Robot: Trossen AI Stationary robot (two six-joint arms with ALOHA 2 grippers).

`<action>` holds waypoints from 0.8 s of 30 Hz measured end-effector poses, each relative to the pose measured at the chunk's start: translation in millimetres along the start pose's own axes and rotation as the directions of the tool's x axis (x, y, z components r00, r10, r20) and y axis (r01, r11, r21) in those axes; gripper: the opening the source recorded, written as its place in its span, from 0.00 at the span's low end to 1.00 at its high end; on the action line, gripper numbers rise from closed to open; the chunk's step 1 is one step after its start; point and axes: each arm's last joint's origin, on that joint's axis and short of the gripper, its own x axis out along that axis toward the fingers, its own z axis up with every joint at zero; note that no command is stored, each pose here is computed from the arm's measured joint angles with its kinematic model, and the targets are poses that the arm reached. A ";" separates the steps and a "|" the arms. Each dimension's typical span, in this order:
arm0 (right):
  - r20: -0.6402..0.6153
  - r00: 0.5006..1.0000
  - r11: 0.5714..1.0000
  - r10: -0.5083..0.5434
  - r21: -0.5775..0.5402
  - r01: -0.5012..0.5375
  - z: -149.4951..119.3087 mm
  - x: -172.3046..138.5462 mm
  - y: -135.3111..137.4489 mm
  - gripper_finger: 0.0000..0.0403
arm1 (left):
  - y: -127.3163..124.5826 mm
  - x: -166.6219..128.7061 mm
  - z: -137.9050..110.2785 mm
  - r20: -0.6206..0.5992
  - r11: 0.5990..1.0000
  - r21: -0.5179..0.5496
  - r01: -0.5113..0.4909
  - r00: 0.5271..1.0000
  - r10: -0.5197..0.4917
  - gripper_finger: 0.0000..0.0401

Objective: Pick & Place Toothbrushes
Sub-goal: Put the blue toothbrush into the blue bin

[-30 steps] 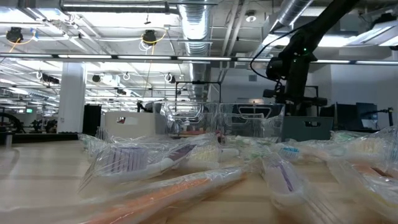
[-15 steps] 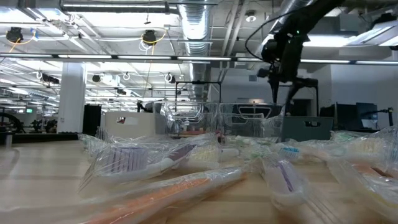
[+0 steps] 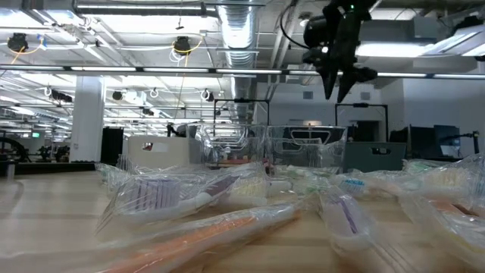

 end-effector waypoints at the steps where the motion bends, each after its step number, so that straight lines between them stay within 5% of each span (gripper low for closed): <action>1: -0.014 1.000 1.000 -0.002 -0.030 0.001 -7.0 -0.4 7.0 0.34 | 0.0 0.0 0.0 0.000 1.000 0.000 0.000 1.000 0.000 0.02; 9: -0.123 0.986 0.946 -0.116 -0.315 0.072 -83.1 -0.8 64.0 0.31 | 0.0 0.0 0.0 0.000 1.000 0.000 0.000 1.000 0.000 0.02; 15: -0.109 0.983 0.905 -0.149 -0.417 0.091 -153.5 -2.6 102.4 0.30 | 0.1 0.0 0.2 0.002 1.000 0.000 -0.001 1.000 0.001 0.02; 19: -0.067 0.986 0.897 -0.150 -0.428 0.108 -204.4 -6.8 117.5 0.30 | 0.2 0.1 0.6 0.007 1.000 0.000 -0.003 1.000 0.003 0.02; 24: -0.015 0.991 0.940 -0.133 -0.318 0.122 -264.6 -14.1 122.7 0.30 | 0.3 0.1 0.8 0.009 1.000 -0.004 -0.003 1.000 0.003 0.02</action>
